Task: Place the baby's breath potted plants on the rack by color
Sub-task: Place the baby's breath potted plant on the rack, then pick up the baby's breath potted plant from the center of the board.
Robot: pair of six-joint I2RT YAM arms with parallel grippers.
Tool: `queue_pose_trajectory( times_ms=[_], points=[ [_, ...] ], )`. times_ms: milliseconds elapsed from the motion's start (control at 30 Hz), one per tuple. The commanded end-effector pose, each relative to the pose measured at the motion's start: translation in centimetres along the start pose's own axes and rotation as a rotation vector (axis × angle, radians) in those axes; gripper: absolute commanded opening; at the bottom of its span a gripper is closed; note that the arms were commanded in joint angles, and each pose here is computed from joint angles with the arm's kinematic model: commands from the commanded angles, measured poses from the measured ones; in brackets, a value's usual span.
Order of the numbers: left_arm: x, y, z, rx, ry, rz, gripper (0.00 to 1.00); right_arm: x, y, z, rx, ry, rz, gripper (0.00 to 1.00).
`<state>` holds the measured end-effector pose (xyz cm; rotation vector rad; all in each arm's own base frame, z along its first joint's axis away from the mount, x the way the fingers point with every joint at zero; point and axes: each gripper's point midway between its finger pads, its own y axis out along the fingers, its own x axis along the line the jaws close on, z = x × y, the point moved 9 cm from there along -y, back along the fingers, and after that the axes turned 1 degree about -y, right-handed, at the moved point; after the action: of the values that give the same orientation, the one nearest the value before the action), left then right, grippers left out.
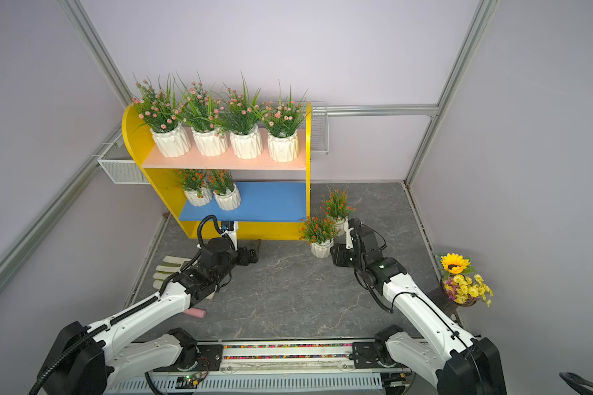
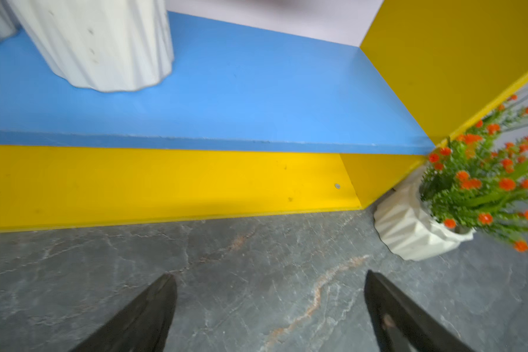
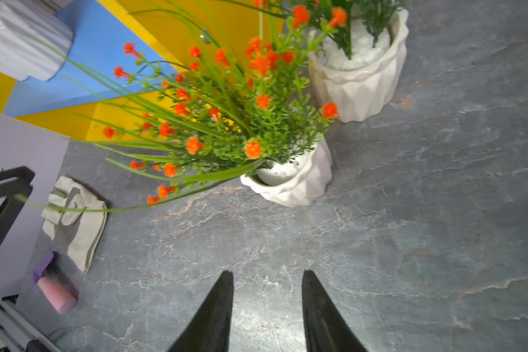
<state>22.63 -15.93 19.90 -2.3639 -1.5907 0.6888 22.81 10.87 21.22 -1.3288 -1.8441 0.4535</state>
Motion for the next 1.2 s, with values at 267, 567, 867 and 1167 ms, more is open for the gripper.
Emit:
queue_pose_trajectory(
  times_ms=[267,567,867,1167],
  points=[
    [-4.8,-0.4,2.0,-0.046,0.135,0.198,0.96,-1.5,4.4,-0.7,0.047,0.003,0.084,0.32],
    [-6.1,-0.5,2.7,-0.046,0.178,0.278,0.95,-1.1,5.9,-2.2,0.037,-0.01,0.096,0.3],
    [-6.2,-0.3,3.1,-0.029,0.183,0.278,0.95,-0.7,7.7,-4.1,0.045,-0.026,0.12,0.3],
    [-5.9,-0.6,3.3,-0.023,0.186,0.268,0.94,-0.8,9.9,-4.5,0.076,-0.026,0.135,0.25]
  ],
)
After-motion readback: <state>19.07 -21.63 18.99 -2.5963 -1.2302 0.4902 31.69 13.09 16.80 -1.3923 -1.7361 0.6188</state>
